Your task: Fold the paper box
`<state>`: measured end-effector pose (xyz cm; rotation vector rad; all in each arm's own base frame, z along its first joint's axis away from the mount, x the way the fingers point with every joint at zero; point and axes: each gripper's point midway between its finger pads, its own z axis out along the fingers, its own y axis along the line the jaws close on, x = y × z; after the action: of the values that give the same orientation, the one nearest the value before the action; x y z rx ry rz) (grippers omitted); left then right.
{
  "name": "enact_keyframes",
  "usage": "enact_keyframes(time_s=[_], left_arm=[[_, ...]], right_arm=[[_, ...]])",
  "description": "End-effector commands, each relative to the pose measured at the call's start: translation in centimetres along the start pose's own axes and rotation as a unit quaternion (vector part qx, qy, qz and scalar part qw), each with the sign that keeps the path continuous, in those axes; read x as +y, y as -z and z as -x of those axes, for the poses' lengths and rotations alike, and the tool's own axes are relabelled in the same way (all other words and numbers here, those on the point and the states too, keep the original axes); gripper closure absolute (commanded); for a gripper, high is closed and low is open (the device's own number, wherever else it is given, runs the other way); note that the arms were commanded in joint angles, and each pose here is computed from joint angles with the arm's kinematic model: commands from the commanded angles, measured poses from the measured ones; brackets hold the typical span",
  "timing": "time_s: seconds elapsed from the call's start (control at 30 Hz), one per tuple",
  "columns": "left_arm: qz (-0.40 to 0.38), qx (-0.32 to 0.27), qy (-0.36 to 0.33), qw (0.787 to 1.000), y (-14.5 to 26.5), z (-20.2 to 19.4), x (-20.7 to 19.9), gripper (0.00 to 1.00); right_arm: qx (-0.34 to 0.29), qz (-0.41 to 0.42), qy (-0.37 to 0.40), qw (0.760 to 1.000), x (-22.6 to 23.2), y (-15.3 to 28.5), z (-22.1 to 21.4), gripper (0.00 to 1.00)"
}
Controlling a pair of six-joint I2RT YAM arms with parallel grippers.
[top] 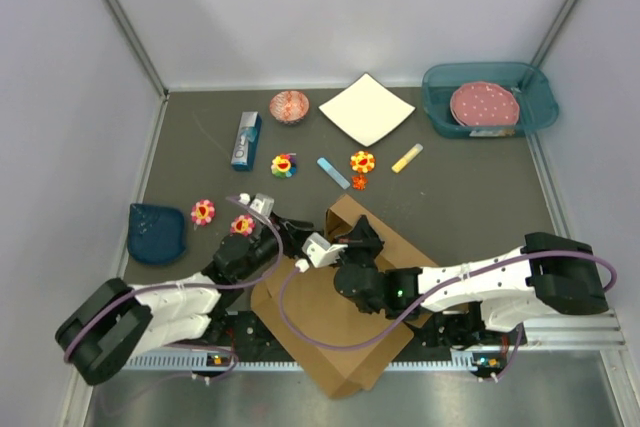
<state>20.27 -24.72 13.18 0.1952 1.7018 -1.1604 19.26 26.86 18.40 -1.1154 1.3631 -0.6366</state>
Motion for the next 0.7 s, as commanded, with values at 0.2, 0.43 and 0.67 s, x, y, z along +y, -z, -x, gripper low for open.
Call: enact_keyframes(time_s=[0.2,0.43,0.67], left_arm=[[-0.008,-0.022,-0.042,0.999,1.0,-0.3,0.3,0.36],[0.001,-0.016,-0.044,0.999,1.5,-1.6,0.8,0.26],[0.031,-0.029,-0.083,0.996,2.3,-1.9,1.4,0.23]], right_arm=[[-0.042,0.130,0.033,0.990,7.5,0.5,-0.3,1.00],[-0.039,0.129,0.032,0.990,7.0,0.6,-0.4,1.00],[-0.041,0.129,0.030,0.990,7.3,0.5,-0.3,1.00]])
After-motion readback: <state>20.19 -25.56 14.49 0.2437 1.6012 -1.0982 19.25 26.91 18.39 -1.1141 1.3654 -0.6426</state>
